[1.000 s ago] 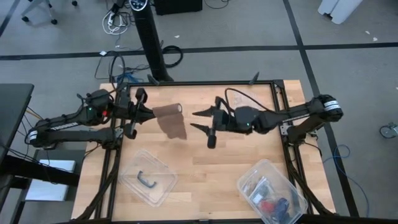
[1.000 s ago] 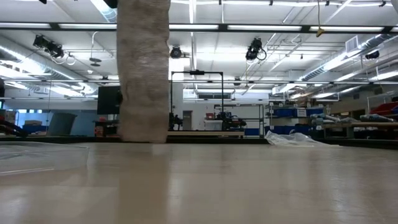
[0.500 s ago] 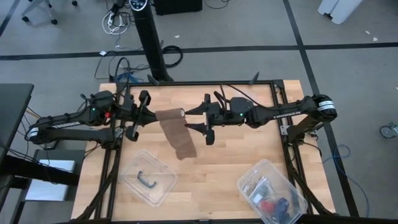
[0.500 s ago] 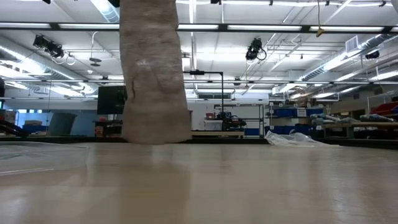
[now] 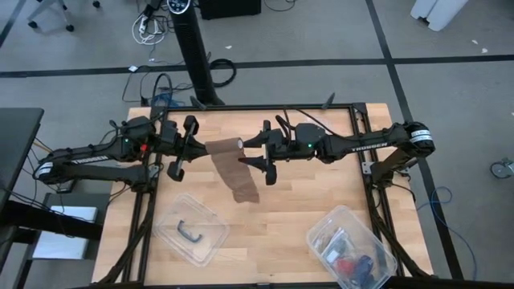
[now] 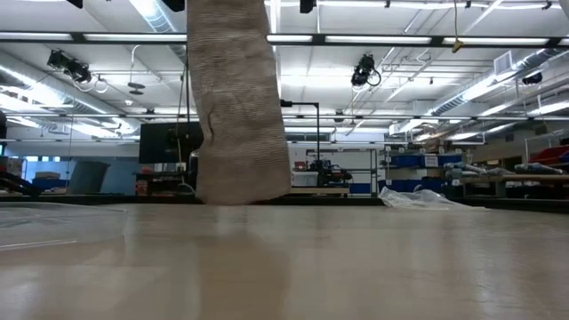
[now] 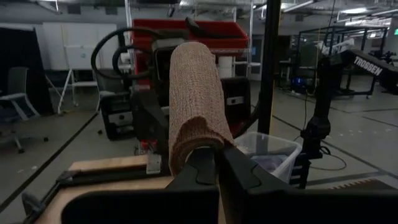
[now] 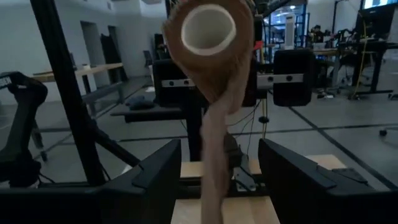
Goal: Roll bandage
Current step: Roll the brown bandage
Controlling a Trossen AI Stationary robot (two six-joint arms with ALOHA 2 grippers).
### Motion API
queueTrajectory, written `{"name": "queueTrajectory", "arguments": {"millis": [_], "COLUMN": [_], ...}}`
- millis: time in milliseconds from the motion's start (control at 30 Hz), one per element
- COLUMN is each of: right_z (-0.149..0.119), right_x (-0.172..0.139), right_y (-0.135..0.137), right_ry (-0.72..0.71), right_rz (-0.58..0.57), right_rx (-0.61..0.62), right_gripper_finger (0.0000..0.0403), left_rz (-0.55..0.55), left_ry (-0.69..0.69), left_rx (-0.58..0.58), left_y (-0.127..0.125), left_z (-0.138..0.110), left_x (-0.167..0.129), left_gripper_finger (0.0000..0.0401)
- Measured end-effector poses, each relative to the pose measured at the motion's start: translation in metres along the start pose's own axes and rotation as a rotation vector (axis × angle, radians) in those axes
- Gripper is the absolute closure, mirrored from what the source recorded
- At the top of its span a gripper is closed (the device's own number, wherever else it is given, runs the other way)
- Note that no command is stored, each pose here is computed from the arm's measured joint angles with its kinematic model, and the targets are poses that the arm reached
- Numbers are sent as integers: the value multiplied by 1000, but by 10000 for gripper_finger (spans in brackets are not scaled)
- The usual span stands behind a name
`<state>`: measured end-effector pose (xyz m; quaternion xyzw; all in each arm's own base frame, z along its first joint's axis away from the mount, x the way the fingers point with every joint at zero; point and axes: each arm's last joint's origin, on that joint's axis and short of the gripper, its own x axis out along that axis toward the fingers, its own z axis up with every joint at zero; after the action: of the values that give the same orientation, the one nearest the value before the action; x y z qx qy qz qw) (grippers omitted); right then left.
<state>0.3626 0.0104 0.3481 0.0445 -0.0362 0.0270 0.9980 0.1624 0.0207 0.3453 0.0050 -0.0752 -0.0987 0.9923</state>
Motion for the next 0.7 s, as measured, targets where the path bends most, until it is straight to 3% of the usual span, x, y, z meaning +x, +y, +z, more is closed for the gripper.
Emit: {"name": "queueTrajectory", "arguments": {"millis": [233,500,700], "right_z": [-1,-14,-31], "right_x": [0,11,20], "right_y": [0,-1,-3], "right_ry": [8,10,55], "right_rz": [21,24,33], "right_rx": [-3,-29,-29], "right_gripper_finger": [215,340,398], "left_rz": [-1,-1,-2], "left_ry": [-20,-20,-23], "left_rx": [-7,-8,-7], "left_y": [0,1,1], "left_z": [2,1,2], "left_x": [0,4,2], "left_gripper_finger": [401,401,401]}}
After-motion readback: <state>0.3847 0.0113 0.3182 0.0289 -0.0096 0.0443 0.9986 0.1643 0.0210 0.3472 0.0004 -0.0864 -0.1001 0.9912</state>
